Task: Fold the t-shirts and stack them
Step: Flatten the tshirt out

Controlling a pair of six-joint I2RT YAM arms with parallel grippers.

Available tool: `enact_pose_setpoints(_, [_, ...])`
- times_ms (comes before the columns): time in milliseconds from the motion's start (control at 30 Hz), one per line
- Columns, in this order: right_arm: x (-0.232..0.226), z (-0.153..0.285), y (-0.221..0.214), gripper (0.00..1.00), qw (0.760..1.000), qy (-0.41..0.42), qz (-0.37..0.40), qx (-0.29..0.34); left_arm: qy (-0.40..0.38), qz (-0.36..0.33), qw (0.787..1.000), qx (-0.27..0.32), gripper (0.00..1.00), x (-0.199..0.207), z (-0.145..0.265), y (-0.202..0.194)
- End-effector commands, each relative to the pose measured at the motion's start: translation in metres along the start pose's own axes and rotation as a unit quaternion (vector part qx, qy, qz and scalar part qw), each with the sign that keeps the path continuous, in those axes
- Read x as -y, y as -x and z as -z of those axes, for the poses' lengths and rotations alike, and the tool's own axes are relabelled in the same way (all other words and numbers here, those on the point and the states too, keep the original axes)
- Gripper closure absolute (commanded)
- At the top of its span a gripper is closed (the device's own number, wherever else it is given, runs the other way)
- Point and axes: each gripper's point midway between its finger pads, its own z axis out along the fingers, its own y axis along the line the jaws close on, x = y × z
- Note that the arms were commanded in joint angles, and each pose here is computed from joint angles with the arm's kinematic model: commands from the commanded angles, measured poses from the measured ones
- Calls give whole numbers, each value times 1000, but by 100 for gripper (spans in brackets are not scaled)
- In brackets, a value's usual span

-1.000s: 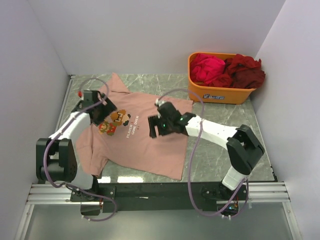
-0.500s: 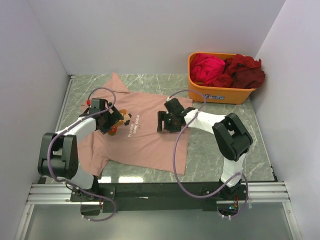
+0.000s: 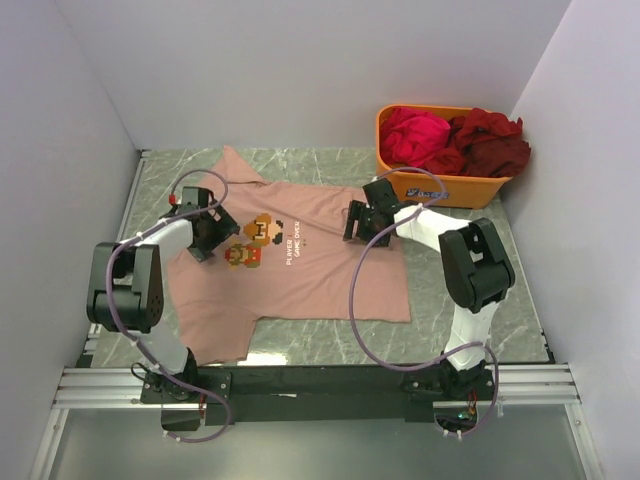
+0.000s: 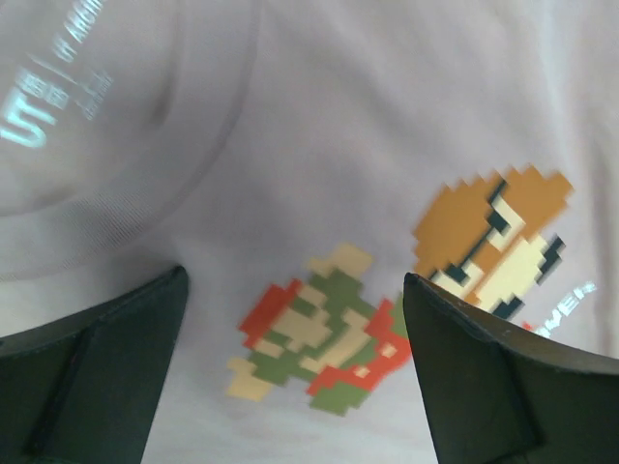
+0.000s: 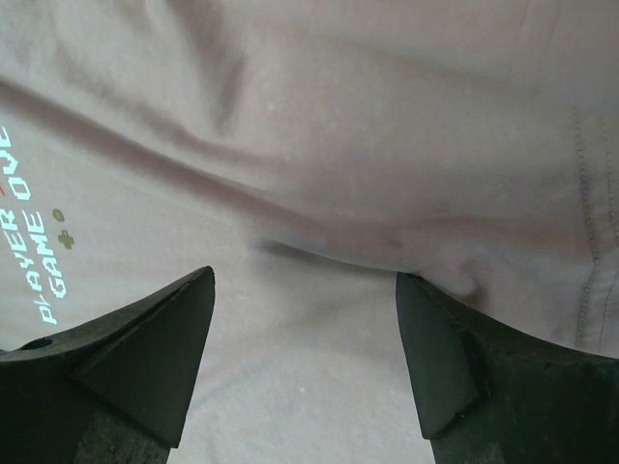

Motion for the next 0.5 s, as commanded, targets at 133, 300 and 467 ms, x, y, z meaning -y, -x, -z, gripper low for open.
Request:
enact_pose_setpoints(133, [28, -14, 13, 18, 999, -51, 16, -1, 20, -17, 1000, -8, 1, 1, -32, 19])
enact_pose_setpoints(300, [37, -25, 38, 18, 997, -76, 9, 27, 1, -21, 1000, -11, 1, 21, -50, 35])
enact_pose_setpoints(467, [42, -33, 53, 18, 995, -97, 11, 33, -7, -30, 999, -24, 0, 35, -68, 43])
